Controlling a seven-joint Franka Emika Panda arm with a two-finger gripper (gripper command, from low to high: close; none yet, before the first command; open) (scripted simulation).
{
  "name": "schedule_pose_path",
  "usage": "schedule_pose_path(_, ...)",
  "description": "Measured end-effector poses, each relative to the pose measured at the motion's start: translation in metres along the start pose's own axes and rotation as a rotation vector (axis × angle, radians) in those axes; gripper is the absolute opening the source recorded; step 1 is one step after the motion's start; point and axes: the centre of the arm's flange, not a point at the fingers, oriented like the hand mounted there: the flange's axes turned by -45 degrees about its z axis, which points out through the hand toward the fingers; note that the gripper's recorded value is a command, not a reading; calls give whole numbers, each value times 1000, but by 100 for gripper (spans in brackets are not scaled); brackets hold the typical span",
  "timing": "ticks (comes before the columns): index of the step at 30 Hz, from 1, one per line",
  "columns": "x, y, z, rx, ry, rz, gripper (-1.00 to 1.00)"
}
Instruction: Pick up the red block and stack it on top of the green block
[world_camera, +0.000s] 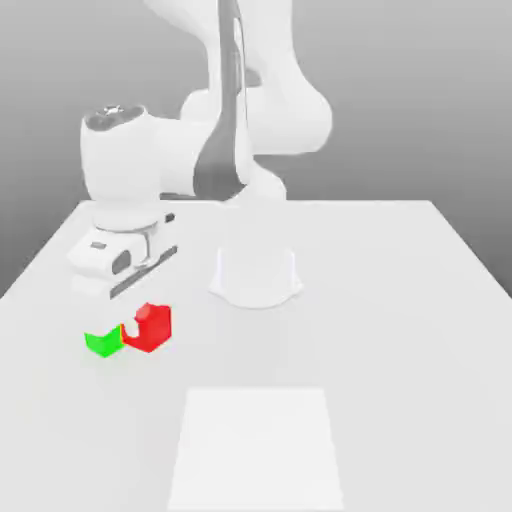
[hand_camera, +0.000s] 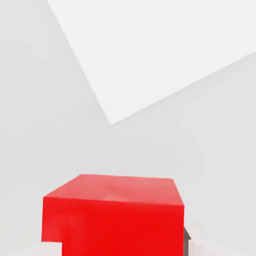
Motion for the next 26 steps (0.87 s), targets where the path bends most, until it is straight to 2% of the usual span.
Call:
schedule_pose_path(9,-90,-50,-12,-10,-16,-155,-100)
schedule_pose_path(26,-95,-51,48,-12,-14,-162,-100)
